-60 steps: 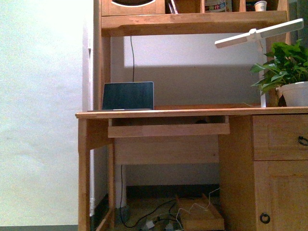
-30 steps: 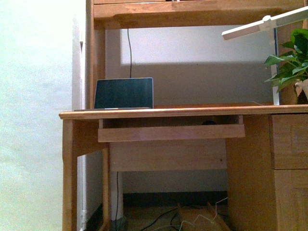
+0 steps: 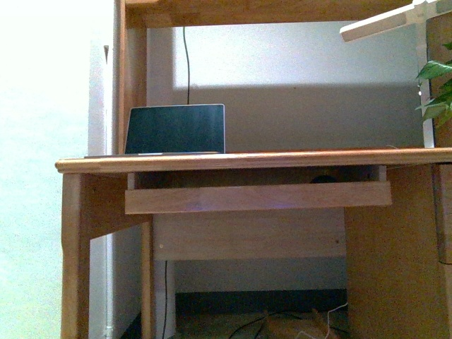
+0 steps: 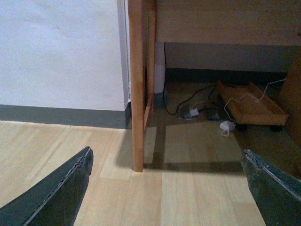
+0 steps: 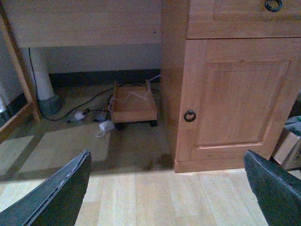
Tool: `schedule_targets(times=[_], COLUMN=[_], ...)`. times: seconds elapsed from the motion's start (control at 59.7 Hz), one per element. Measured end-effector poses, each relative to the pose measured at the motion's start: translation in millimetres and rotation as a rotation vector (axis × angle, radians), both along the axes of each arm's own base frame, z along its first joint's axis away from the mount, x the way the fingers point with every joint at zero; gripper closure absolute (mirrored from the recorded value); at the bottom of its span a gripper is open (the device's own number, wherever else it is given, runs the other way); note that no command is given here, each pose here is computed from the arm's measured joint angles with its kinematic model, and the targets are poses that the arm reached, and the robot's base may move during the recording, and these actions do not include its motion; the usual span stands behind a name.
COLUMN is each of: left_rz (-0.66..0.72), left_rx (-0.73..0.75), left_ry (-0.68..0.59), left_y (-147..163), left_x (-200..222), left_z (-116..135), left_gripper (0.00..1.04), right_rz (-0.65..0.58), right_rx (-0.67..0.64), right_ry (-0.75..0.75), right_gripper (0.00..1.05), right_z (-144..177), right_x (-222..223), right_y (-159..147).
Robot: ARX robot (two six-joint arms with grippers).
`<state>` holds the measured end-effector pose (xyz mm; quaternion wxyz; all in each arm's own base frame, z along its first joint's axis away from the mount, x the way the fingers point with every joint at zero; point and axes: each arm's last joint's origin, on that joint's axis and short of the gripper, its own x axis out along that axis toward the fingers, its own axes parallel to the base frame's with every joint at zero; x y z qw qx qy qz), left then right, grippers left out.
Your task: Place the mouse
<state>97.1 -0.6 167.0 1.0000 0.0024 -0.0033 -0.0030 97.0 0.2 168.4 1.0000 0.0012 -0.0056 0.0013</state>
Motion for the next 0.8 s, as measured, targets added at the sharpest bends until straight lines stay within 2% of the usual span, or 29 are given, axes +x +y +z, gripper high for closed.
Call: schedule_targets(times=[0.804], left_rz=[0.000], left_rx=[0.000], left_ry=[0.000], left_y=[0.0], left_x=[0.0], left_z=[0.0], left_gripper=[0.08], right_rz=[0.000], right_rx=[0.000], right_ry=[0.000], right_gripper=[0.07], right_z=[0.0], right_x=[0.0], right_y=[0.0])
